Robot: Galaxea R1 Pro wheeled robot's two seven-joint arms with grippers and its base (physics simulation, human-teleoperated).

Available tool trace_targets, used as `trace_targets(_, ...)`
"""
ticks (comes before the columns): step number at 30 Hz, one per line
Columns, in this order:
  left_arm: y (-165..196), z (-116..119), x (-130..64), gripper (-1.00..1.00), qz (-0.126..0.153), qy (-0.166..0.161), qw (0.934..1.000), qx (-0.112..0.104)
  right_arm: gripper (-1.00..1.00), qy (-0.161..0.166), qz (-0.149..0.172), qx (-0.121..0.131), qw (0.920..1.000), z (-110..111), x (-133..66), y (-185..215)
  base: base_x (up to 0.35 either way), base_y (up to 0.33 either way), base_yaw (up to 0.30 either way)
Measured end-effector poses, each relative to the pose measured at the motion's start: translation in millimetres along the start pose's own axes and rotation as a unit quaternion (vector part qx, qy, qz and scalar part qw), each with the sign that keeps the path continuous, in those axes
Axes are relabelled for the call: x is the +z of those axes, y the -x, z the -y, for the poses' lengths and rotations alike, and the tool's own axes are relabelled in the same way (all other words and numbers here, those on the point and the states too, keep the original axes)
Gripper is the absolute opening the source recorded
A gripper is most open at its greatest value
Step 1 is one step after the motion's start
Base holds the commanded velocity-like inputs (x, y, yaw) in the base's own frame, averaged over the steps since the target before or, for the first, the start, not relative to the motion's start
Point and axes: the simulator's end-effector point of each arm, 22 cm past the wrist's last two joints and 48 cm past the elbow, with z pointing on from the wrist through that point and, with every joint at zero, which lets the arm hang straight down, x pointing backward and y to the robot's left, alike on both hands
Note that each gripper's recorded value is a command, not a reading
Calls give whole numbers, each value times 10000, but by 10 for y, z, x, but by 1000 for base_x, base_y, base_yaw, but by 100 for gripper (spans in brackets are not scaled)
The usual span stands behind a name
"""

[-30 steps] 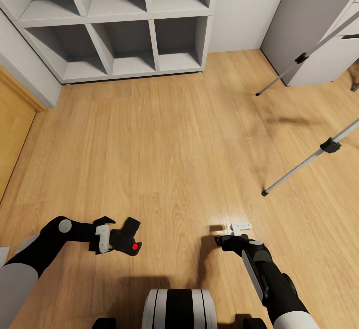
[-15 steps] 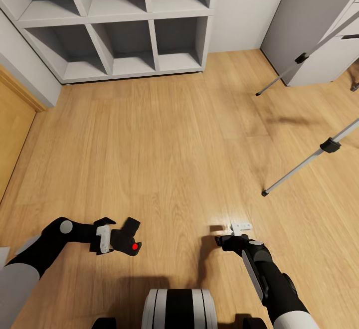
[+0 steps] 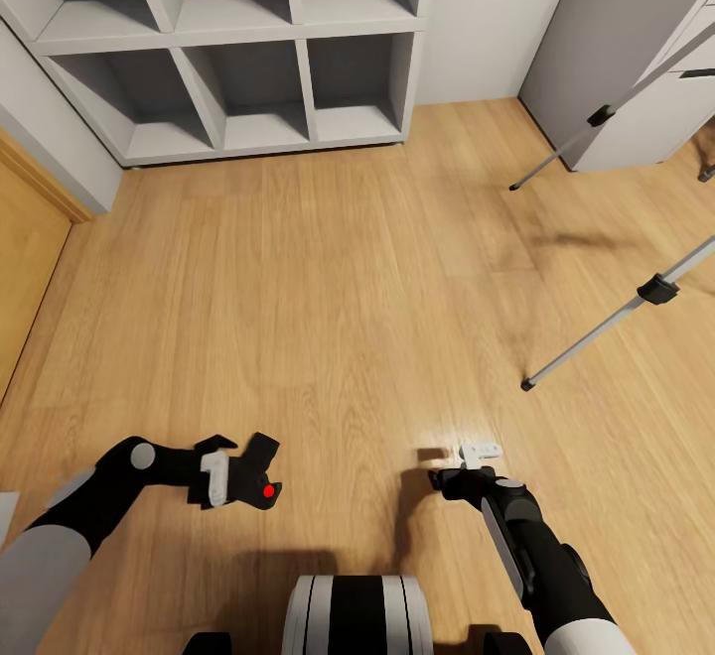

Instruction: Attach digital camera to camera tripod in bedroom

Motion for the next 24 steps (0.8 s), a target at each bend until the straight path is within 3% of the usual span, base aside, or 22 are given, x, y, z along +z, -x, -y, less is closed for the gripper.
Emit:
trace_targets(8, -47, 59, 62, 100, -179, -70, 9997, 129, 100, 6, 0, 7, 10000, -2, 0, 0, 0, 0, 0)
trace_targets(24, -37, 120, 118, 100, -200, -143, 9996, 136, 100, 8, -1, 10, 10000, -3, 0, -3, 0, 0, 0)
